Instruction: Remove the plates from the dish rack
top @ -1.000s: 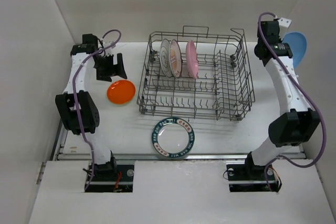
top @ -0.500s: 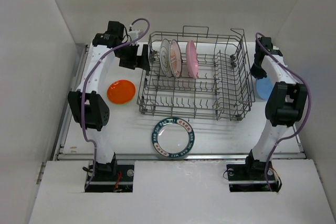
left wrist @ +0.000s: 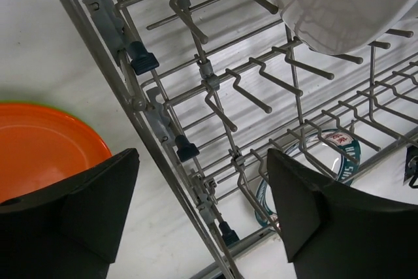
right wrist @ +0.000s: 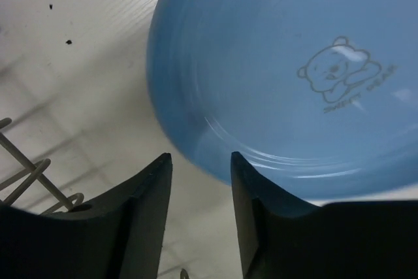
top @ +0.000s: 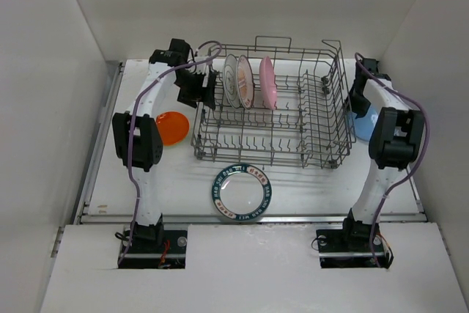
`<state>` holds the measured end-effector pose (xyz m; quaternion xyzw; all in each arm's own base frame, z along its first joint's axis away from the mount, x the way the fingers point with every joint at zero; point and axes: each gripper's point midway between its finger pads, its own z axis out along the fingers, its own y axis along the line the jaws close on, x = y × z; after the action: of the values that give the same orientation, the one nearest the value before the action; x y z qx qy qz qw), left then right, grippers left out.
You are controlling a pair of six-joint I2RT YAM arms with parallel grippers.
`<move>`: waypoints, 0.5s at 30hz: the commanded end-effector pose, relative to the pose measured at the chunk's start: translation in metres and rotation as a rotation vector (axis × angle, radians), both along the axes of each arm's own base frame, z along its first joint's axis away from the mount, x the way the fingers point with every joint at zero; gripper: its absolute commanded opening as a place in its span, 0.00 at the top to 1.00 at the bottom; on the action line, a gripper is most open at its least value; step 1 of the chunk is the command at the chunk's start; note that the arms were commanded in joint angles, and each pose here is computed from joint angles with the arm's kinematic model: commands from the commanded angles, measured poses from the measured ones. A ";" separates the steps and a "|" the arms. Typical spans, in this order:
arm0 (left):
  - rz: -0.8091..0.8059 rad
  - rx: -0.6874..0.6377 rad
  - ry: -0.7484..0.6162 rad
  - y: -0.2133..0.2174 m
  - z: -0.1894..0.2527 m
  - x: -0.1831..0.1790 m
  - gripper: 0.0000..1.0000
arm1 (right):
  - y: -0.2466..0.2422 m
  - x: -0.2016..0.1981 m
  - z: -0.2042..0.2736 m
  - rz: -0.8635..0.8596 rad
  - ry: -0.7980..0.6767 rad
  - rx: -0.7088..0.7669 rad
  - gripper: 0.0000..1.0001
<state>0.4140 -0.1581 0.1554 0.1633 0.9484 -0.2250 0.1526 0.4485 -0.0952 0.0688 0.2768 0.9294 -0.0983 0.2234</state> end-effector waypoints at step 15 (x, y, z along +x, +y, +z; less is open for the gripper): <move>0.140 -0.090 0.051 -0.017 -0.003 0.024 1.00 | 0.022 0.021 0.142 0.107 -0.320 0.043 0.33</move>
<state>0.4273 -0.1593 0.1500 0.0777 0.9562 -0.2485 0.1341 0.4569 -0.0862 0.1321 0.2613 0.9206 -0.0612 0.2837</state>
